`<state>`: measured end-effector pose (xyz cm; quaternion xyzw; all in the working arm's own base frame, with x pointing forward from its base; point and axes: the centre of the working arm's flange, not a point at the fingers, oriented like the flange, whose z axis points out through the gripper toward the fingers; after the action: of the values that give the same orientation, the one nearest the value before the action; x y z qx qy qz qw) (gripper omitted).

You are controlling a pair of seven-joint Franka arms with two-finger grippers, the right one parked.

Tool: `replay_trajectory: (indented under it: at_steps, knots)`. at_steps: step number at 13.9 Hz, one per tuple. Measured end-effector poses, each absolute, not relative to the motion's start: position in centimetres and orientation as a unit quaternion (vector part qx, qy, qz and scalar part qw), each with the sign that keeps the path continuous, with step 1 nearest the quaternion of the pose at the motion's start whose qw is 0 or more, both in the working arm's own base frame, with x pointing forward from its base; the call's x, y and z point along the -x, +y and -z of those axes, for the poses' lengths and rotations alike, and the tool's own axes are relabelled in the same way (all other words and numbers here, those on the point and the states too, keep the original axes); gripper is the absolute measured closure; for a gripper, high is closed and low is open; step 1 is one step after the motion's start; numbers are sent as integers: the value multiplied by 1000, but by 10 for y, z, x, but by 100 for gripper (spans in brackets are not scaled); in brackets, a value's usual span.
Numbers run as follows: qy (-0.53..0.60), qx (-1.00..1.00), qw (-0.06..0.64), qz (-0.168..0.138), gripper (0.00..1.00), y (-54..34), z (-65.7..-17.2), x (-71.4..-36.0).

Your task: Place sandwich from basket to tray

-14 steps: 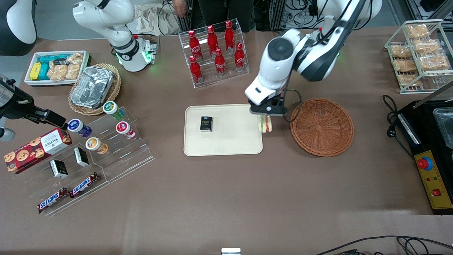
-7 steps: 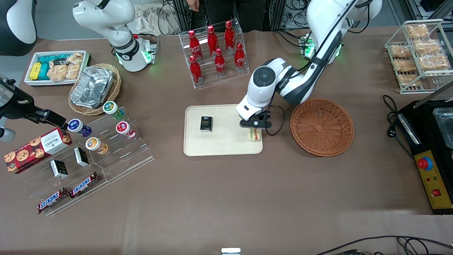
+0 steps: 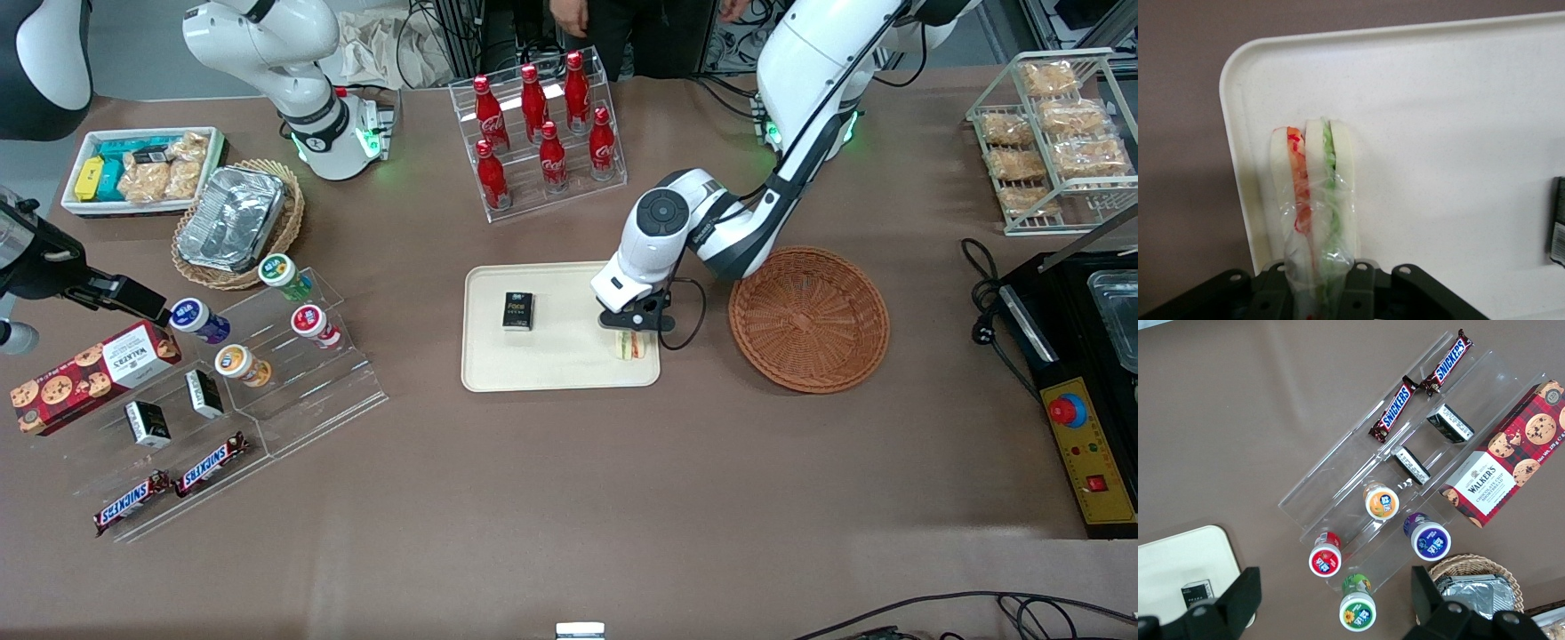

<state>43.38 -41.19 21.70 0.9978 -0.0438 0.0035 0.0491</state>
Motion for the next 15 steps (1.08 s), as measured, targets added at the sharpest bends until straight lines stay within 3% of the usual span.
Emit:
replay_trajectory:
  at_steps: [2, 3, 7, 11, 15]
  knots:
    - [-43, -998, 48, -5, 79, -411, -217, -435]
    - [-44, -998, 48, -6, 74, -410, -217, -435]
    - [-42, -998, 46, -18, 34, -407, -224, -443]
    - [-22, -998, 33, -45, 0, -402, -289, -457]
    - [0, -997, -1, -80, 0, -366, -399, -477]
